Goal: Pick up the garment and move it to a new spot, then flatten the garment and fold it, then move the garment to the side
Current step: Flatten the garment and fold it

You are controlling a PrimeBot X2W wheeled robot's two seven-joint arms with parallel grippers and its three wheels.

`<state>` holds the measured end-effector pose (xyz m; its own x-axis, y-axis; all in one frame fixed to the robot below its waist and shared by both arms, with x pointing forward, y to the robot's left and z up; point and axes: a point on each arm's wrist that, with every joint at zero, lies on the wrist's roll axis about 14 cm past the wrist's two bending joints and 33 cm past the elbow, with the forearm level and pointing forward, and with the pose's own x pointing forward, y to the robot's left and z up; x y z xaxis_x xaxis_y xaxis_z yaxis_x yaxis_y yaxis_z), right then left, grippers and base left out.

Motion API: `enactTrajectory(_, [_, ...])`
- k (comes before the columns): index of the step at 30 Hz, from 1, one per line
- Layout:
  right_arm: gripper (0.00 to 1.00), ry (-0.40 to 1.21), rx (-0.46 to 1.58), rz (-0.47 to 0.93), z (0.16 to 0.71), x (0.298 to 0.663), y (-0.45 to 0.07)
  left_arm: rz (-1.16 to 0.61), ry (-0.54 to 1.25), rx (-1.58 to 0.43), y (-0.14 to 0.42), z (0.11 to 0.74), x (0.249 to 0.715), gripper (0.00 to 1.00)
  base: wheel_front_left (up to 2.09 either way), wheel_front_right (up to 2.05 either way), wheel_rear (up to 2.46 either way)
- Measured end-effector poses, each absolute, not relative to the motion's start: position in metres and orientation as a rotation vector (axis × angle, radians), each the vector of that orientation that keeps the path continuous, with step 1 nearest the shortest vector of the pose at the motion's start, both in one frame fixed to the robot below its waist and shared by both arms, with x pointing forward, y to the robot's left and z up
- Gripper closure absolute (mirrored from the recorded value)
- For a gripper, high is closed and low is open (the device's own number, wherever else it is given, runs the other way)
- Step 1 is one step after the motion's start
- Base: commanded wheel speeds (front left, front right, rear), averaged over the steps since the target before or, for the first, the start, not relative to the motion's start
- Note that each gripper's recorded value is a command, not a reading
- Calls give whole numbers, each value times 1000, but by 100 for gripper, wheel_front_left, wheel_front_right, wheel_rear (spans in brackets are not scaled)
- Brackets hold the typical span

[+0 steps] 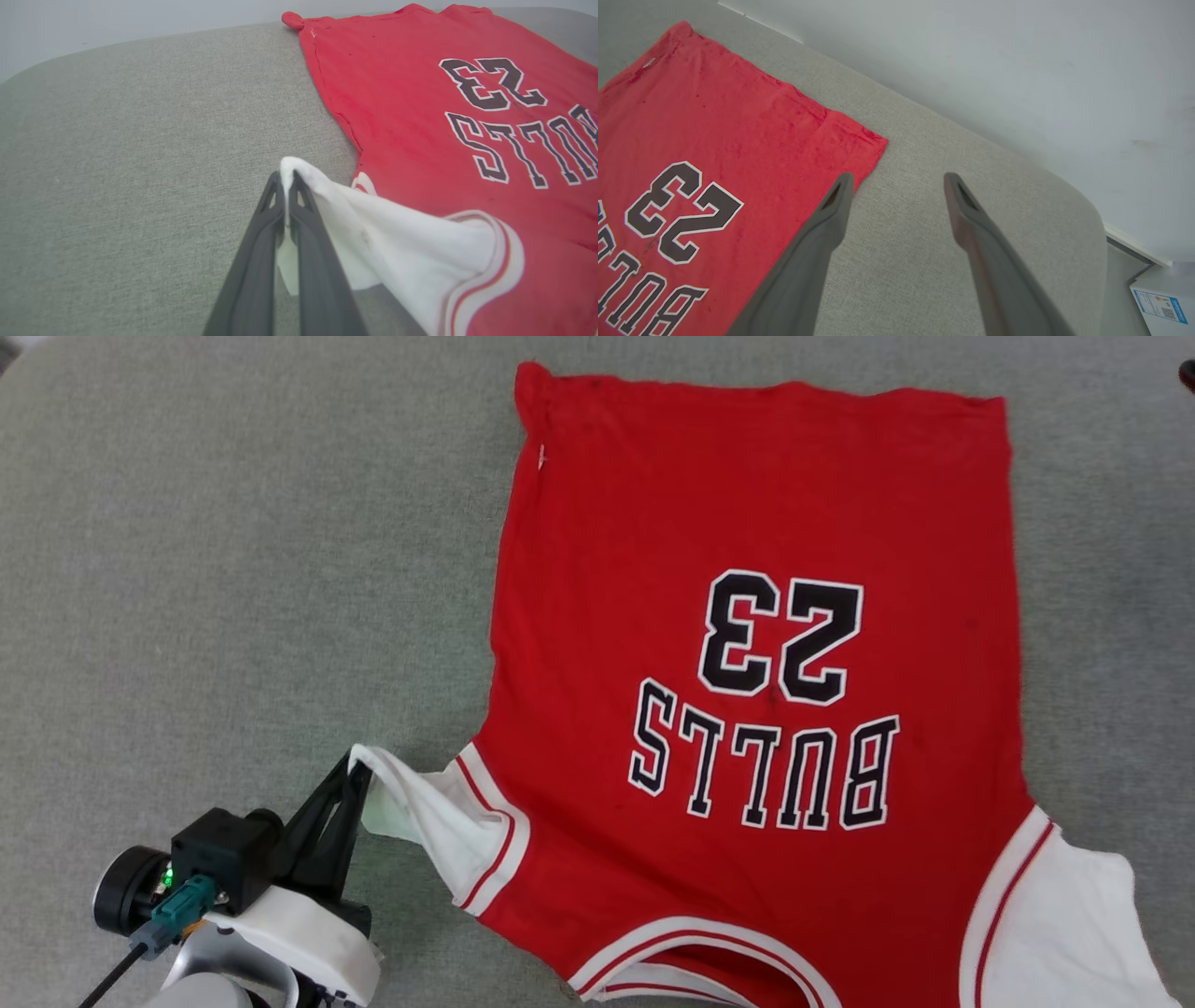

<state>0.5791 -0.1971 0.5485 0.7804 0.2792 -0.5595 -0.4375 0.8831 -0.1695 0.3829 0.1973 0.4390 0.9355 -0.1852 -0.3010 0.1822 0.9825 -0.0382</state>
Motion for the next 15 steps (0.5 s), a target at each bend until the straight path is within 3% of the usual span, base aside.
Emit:
enactTrajectory(7, [0,959,-251,408,468,600,-185,-153,302,-15,199,431,397,100,0,0,0])
enactTrajectory(15, [0,1130,-216,398,408,628,-167,-127,322,-17,200,414,405,100,0,0,0])
